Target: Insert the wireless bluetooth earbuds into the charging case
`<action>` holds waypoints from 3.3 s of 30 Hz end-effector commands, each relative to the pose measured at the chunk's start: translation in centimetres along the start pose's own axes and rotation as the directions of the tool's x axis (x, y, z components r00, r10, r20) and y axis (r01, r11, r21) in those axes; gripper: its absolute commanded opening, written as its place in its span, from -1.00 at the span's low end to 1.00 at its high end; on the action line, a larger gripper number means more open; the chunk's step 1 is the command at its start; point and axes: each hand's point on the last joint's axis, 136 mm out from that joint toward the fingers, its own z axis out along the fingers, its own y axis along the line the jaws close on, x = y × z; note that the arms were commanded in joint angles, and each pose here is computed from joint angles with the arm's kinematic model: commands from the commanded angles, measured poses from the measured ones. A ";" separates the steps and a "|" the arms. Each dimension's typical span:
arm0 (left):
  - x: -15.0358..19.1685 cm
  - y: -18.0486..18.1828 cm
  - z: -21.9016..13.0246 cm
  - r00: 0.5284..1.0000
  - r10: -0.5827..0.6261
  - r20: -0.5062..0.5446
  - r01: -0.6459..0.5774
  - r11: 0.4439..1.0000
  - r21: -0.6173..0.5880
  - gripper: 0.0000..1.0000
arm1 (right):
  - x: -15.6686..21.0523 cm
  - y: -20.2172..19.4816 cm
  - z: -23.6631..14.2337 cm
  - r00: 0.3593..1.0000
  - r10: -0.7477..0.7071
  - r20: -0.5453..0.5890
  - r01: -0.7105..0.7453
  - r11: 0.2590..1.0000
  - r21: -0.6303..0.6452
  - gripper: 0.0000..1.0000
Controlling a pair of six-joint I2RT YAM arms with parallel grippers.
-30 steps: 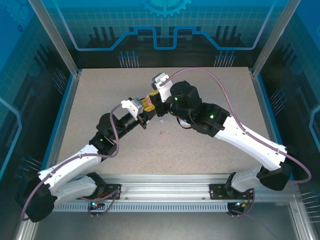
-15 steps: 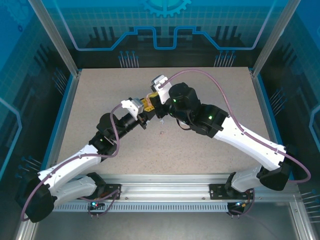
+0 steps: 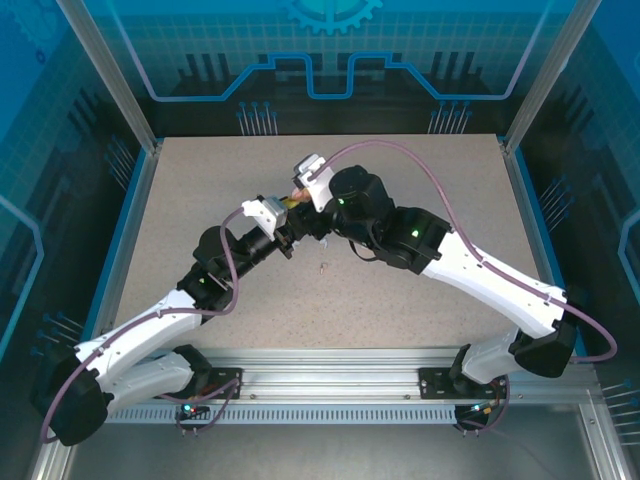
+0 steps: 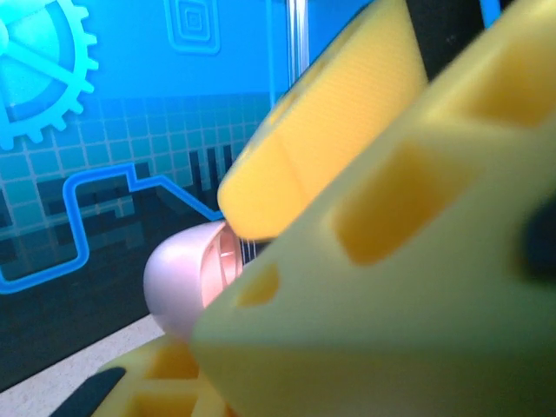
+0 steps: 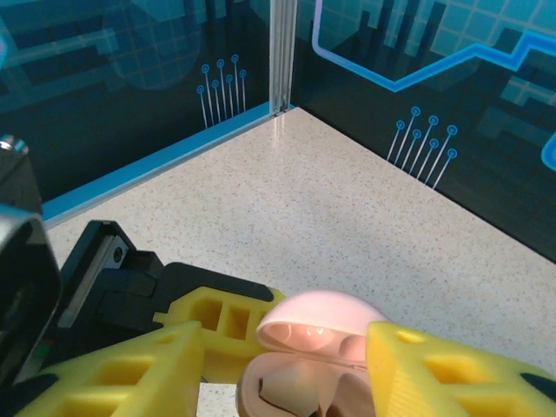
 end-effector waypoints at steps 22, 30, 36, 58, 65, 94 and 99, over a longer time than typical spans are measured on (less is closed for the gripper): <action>-5.1 2.0 -1.8 0.990 0.041 0.137 -0.022 0.990 -0.137 -1.00 | 18.9 -11.5 -0.4 0.595 0.786 -0.167 -0.595 0.571 0.566 0.39; -5.8 2.4 -2.6 0.986 0.037 0.164 -0.010 0.987 -0.163 -1.00 | 27.1 -8.5 6.9 0.407 0.854 -0.326 -0.499 0.506 0.704 0.26; -6.2 2.6 -3.0 0.983 0.032 0.182 0.000 0.984 -0.176 -1.00 | 29.6 -6.7 10.5 0.345 0.859 -0.377 -0.443 0.504 0.742 0.23; -5.6 2.9 -3.6 0.982 0.025 0.186 0.011 0.981 -0.191 -1.00 | 34.5 -3.8 13.9 0.249 0.863 -0.440 -0.345 0.504 0.792 -0.12; -5.4 3.0 -3.6 0.983 0.022 0.183 0.014 0.981 -0.193 -1.00 | 35.3 -3.7 14.2 0.245 0.862 -0.445 -0.331 0.505 0.797 -0.18; -5.3 2.7 -3.5 0.985 -0.002 0.170 0.032 0.984 -0.172 -1.00 | 30.3 -6.2 12.0 0.433 0.821 -0.373 -0.428 0.551 0.717 -0.73; -5.4 2.4 -3.4 0.985 -0.006 0.172 0.033 0.988 -0.153 -1.00 | 25.6 -7.4 9.2 0.536 0.789 -0.299 -0.487 0.579 0.654 -0.72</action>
